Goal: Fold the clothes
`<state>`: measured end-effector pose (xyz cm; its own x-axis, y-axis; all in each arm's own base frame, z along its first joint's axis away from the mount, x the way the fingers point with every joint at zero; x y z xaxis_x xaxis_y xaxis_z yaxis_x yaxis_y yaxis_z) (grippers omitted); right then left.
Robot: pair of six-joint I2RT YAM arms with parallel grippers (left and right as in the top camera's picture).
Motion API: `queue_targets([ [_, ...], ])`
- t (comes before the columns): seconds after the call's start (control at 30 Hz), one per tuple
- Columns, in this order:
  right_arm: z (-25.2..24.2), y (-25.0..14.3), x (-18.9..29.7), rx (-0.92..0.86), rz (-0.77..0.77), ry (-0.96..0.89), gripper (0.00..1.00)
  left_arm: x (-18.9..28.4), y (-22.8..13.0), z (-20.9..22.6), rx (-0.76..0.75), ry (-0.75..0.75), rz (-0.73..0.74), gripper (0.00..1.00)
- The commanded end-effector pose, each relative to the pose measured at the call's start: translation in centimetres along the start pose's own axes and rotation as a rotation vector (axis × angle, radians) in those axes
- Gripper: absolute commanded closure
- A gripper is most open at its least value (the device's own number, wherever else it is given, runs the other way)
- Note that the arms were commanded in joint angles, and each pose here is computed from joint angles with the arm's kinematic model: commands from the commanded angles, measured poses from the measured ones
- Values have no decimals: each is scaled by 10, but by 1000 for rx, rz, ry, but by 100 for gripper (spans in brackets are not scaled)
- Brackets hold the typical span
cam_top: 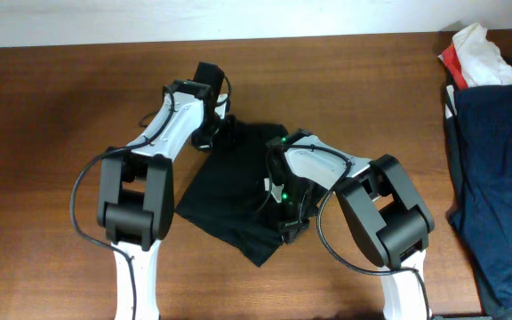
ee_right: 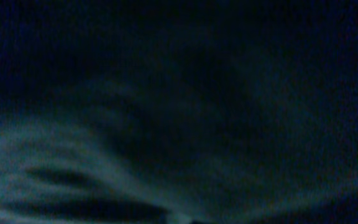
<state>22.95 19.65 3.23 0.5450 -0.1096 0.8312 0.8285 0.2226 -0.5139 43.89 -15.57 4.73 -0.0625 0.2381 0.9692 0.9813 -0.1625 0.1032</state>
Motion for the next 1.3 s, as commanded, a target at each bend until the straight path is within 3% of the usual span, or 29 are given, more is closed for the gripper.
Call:
queue_targets([
  [0.0, -22, -9, -3, -135, 23, -123, 96, -13, -1, 17, 12, 37, 28, 99],
  [0.17, -44, -22, 20, -277, 19, -163, 96, 20, 10, 54, 102, 47, 7, 100],
  [0.3, -22, -29, 98, -214, -268, -24, 96, 57, 23, 59, 124, 48, -23, 100],
  [0.4, 10, -34, 152, -82, -548, 84, 96, 60, 27, 44, 113, -34, -35, 100],
  [0.47, 27, -30, 147, -8, -547, 133, 96, 60, 27, 41, 107, -44, -34, 100],
  [0.67, 58, -16, 61, 273, -354, 123, 96, 59, 27, 41, 106, -40, -33, 98],
  [0.83, 33, -7, -7, 207, -154, 14, 96, 59, 27, 41, 101, -40, -33, 92],
  [0.93, 2, -11, 19, 55, -195, -138, 96, 59, 27, 41, 76, -39, -33, 87],
  [1.0, -6, -13, 57, -8, -251, -137, 96, 59, 27, 41, 76, -39, -33, 83],
  [1.03, -9, -12, 84, -51, -297, -114, 96, 59, 27, 41, 41, -39, -34, 65],
  [1.07, -16, -11, 106, -114, -340, -102, 92, 59, 25, 43, -12, -38, -28, 35],
  [1.1, -24, -10, 128, -172, -375, -77, 76, 60, 21, 47, -13, -37, -10, 23],
  [1.17, -50, -10, 167, -263, -436, -26, 1, 66, 8, 62, 6, -73, 43, 16],
  [1.2, -67, -9, 181, -314, -464, -1, 1, 69, 2, 61, -56, -154, 58, 5],
  [1.27, -102, -8, 194, -410, -491, 38, 1, 82, -19, 57, -179, -343, 104, 1],
])
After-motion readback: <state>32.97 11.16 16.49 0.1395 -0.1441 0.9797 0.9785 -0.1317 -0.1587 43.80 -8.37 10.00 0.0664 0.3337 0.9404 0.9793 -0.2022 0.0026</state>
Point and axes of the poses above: each gripper's point midway between its finger pads, its own x axis back along the fingers, its own z axis along the line the jaws close on, y = z × x, the point moved 4 cm from there along x, back along the fingers, and after that the axes turned 9 degrees about -x, right-handed, at the moved point
